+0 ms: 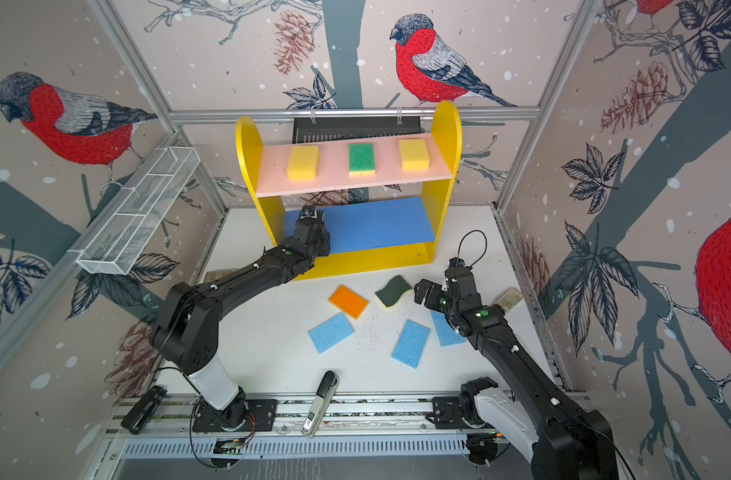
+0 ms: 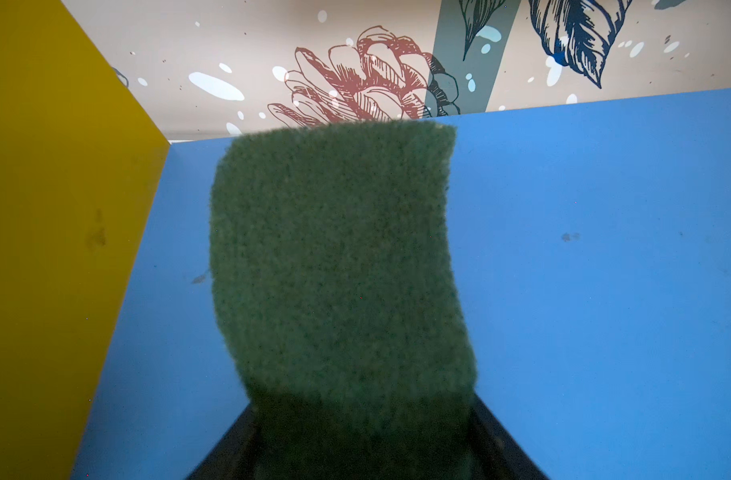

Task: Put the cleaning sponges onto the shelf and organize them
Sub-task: 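Carry the green sponge with the left gripper over the blue lower shelf, then lower the green sponge onto the blue shelf and open the left gripper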

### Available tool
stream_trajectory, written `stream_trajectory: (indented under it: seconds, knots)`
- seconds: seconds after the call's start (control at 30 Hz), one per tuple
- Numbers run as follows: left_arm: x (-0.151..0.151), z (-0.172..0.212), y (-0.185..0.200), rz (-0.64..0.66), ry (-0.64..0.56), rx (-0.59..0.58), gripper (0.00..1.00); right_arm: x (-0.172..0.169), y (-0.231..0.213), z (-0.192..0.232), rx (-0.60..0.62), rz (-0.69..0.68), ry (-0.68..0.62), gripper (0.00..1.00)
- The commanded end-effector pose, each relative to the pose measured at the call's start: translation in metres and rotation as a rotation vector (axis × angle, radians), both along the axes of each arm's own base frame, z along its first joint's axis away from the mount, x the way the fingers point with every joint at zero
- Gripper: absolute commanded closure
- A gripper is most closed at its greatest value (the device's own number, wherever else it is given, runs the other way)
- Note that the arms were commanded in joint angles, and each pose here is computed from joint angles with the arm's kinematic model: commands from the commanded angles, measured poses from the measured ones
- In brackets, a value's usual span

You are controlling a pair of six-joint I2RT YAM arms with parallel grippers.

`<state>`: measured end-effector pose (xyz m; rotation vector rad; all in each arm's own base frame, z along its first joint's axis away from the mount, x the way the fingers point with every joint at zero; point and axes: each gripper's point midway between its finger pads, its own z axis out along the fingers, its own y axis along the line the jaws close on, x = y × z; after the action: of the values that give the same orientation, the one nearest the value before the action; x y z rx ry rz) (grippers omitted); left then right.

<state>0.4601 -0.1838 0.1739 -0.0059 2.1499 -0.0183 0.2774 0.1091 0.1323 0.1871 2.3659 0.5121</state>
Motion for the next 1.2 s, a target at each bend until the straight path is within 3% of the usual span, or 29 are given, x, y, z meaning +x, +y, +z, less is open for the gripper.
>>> stream_trajectory:
  seconds: [0.0,0.4,1.17]
  knots:
    - [0.007,0.007,-0.002,0.001,-0.03,-0.015,0.39,0.006,0.002,0.007,0.007,0.0,-0.031,0.0]
    - [0.007,-0.002,0.004,0.024,-0.005,-0.005,0.37,0.008,0.005,0.005,0.011,0.005,-0.02,0.01]
    - [0.006,0.014,0.003,0.027,-0.001,-0.025,0.2,0.007,0.008,0.006,0.012,0.013,-0.015,0.01]
